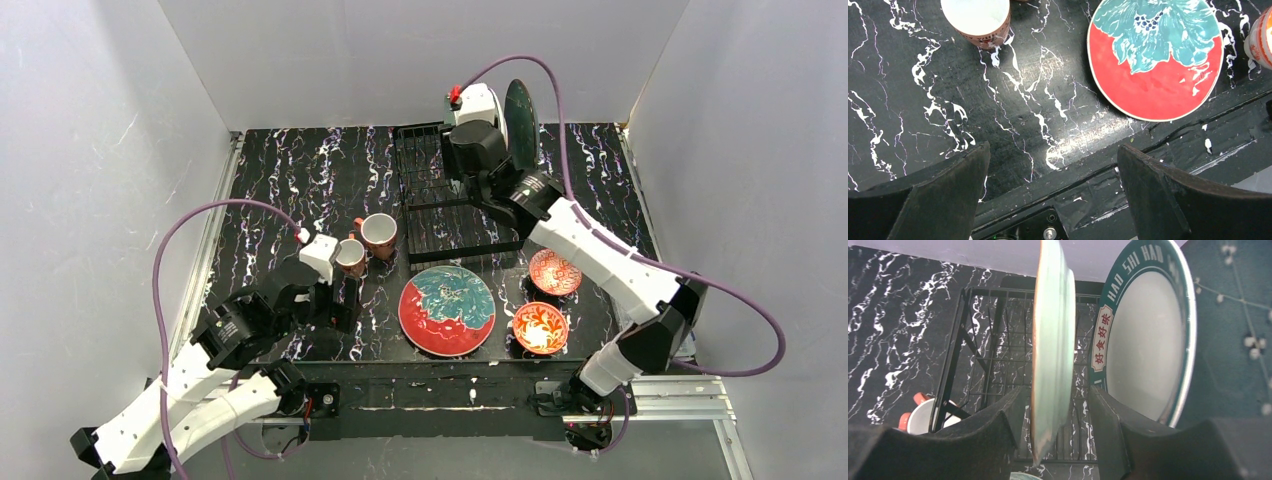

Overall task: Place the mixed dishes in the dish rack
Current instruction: Insert the plate into the dish rack, then pick up the plate from the corner of the board.

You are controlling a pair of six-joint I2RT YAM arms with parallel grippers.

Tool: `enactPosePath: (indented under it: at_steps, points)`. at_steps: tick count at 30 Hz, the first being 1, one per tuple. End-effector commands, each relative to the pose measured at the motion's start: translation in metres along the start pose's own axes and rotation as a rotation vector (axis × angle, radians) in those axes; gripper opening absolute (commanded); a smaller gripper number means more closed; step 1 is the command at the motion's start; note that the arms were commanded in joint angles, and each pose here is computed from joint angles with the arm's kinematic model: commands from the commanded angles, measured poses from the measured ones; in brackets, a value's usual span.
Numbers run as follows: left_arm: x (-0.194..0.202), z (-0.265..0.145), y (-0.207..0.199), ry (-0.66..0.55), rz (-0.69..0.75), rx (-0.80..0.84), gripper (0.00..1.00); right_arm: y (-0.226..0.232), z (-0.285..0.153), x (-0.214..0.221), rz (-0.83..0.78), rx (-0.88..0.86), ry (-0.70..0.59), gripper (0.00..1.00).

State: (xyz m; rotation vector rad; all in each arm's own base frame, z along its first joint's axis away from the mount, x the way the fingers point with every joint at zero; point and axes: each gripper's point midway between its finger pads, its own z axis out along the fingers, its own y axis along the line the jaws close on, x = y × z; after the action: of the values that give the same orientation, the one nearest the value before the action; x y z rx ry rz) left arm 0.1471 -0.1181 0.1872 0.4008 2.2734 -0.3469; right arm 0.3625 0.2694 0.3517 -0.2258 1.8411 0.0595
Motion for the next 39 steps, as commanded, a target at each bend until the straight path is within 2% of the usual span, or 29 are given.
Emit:
enactPosePath:
  at_steps: [1,8,17,23,28,31,35,39]
  points:
    - [0.001,0.003,0.001,0.024,0.005,-0.016,0.98,-0.008,-0.029,-0.023,0.062,-0.056,-0.046,0.59]
    - [-0.005,-0.001,-0.005,0.040,-0.023,-0.004,0.98,-0.007,-0.058,-0.015,0.087,-0.176,-0.019,0.63]
    - [0.003,0.003,-0.016,0.139,-0.122,-0.005,0.98,-0.014,-0.108,0.017,0.171,-0.338,0.022,0.63]
    - [0.014,0.013,-0.025,0.222,-0.185,-0.005,0.98,-0.021,-0.126,0.060,0.167,-0.377,0.106,0.63]
    - [0.032,0.043,-0.041,0.317,-0.322,-0.017,0.97,-0.024,-0.129,0.128,0.133,-0.382,0.241,0.63]
    - [0.040,0.066,-0.046,0.338,-0.400,-0.046,0.90,-0.018,-0.127,0.156,0.133,-0.400,0.295,0.63]
    - [0.048,0.100,-0.056,0.351,-0.486,-0.064,0.71,-0.010,-0.125,0.180,0.142,-0.428,0.343,0.62]
    - [0.052,0.114,-0.058,0.355,-0.514,-0.072,0.64,-0.009,-0.125,0.187,0.146,-0.431,0.355,0.62]
